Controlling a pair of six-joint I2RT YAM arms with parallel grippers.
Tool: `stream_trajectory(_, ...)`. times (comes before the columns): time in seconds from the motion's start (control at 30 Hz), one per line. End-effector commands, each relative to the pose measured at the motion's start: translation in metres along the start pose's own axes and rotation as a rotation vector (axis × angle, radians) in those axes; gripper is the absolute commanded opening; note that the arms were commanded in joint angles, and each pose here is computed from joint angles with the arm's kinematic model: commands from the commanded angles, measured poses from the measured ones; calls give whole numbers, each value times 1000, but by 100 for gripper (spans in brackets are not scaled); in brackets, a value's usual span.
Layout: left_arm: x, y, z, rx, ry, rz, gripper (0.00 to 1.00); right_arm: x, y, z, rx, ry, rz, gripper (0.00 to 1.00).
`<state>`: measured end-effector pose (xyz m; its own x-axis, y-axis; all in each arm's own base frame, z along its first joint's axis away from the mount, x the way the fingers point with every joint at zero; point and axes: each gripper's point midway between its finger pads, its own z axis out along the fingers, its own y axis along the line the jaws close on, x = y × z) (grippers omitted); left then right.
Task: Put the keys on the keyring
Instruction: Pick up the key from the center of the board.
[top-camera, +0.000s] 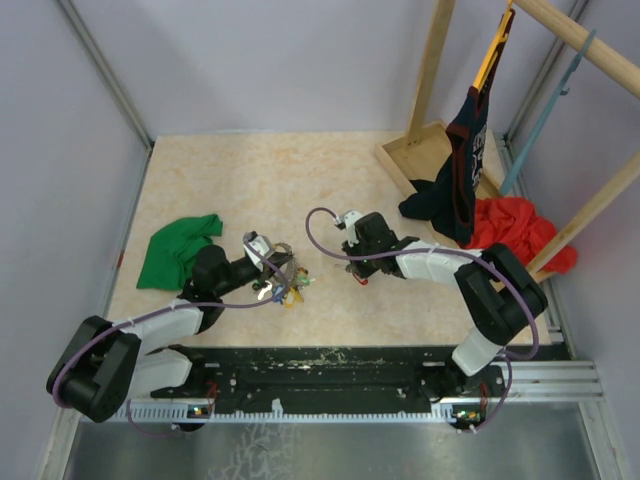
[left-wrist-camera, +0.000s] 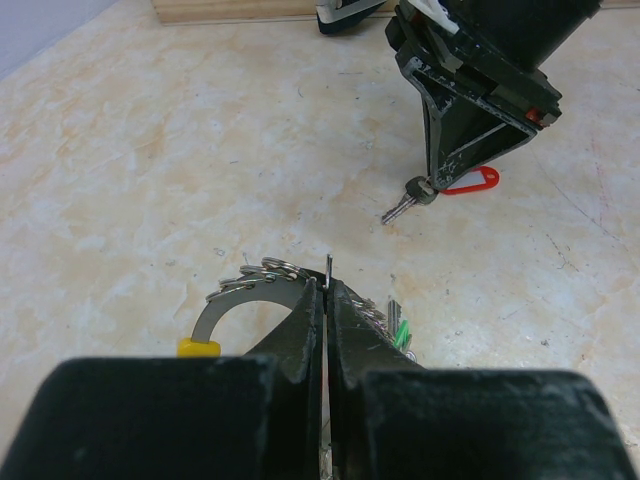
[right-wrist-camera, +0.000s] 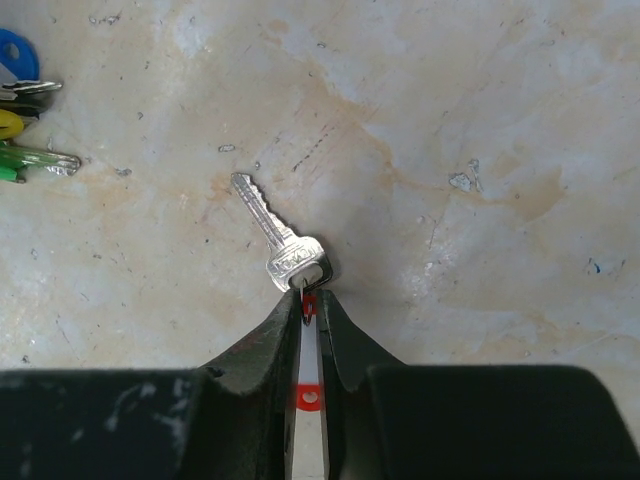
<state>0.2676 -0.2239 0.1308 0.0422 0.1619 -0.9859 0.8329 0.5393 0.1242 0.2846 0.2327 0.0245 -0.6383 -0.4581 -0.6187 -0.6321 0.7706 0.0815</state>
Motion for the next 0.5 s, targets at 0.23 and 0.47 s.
stream_trajectory(0.23, -19, 4, 3, 1, -52, 21, 0, -21, 2, 0, 7, -39, -6, 7)
stream_trajectory(0.47, -19, 4, 2, -2, -54, 22, 0, -28, 5, -6, 2, -56, -19, 7)
